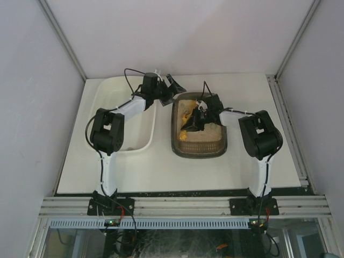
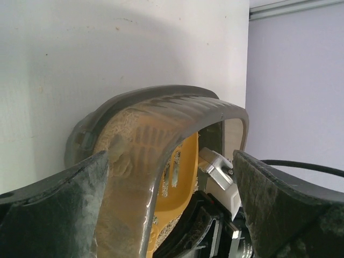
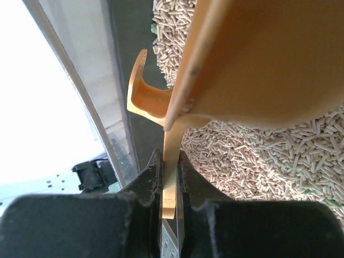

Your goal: Clean the litter box

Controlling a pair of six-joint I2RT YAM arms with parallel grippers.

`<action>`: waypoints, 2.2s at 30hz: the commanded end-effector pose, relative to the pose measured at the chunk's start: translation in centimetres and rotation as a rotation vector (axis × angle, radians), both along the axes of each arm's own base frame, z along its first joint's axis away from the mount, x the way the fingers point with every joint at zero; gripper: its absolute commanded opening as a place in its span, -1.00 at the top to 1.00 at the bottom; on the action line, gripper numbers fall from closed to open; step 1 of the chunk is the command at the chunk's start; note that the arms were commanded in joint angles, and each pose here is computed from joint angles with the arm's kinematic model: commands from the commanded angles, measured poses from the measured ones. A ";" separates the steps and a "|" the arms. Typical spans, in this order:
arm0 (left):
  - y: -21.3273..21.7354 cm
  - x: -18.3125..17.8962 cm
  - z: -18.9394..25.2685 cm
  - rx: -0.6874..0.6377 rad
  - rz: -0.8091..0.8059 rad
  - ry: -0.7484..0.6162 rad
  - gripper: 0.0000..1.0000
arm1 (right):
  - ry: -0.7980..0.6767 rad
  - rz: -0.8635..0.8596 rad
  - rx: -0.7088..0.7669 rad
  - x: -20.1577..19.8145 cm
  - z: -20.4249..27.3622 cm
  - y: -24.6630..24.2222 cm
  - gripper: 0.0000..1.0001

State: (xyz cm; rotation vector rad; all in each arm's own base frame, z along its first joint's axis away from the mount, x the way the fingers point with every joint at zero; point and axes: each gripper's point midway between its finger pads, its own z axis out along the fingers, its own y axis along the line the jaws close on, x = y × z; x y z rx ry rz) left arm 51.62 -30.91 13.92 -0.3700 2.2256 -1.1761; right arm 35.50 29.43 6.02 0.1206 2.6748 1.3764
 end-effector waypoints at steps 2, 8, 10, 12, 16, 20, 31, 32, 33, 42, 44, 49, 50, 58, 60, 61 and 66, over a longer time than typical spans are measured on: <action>-0.8 -1.5 2.2 -0.038 -0.064 -0.046 -0.99 | -0.100 0.089 0.250 0.0 3.0 1.6 1.00; -0.4 -2.2 2.9 -0.017 -0.077 -0.077 -0.99 | -0.138 0.128 0.289 -0.4 3.4 1.5 1.00; -0.3 -2.6 3.2 -0.022 -0.084 -0.072 -1.00 | -0.142 0.149 0.313 -0.5 3.3 1.7 1.00; -0.3 -3.0 3.5 -0.025 -0.090 -0.072 -0.99 | -0.148 0.167 0.325 -0.6 3.0 1.8 1.00; 0.0 -3.4 4.1 -0.016 -0.095 -0.092 -0.99 | -0.155 0.168 0.307 -0.6 1.9 1.6 1.00; 0.3 -3.8 4.1 -0.012 -0.097 -0.093 -0.99 | -0.135 0.141 0.283 -0.8 1.3 0.8 1.00; 0.8 -4.3 4.5 -0.017 -0.099 -0.079 -1.00 | -0.155 0.067 0.236 -3.1 2.3 -2.6 1.00; 0.8 -4.3 4.4 -0.015 -0.098 -0.078 -0.99 | -0.159 0.068 0.234 -3.4 2.3 -2.8 1.00; 0.9 -4.4 4.4 -0.014 -0.097 -0.076 -0.99 | -0.159 0.066 0.231 -3.6 2.3 -3.0 1.00; 2.0 -4.8 5.0 0.036 -0.112 -0.092 -0.99 | -0.182 0.069 0.289 -5.4 3.6 -4.4 1.00; 2.8 -4.9 5.5 0.065 -0.106 -0.106 -0.99 | -0.220 0.070 0.334 -5.5 4.7 -4.6 1.00; 5.8 -5.2 6.6 0.161 -0.057 -0.170 -0.99 | -0.286 0.076 0.418 -5.5 7.1 -4.6 1.00; 6.4 -5.3 6.8 0.172 -0.046 -0.173 -1.00 | -0.295 0.077 0.432 -5.4 7.5 -4.5 1.00; 9.7 -6.0 6.6 0.255 -0.007 -0.172 -0.99 | -0.290 0.040 0.531 -3.7 8.2 -4.0 1.00; 10.3 -5.9 6.6 0.263 0.009 -0.172 -0.99 | -0.273 0.027 0.563 -3.3 8.2 -4.0 1.00; 10.4 -5.9 6.6 0.266 0.016 -0.172 -1.00 | -0.269 0.021 0.576 -3.0 8.2 -4.0 1.00; 10.8 -5.9 6.1 0.272 0.030 -0.158 -0.99 | -0.251 0.006 0.606 -2.5 7.5 -4.0 1.00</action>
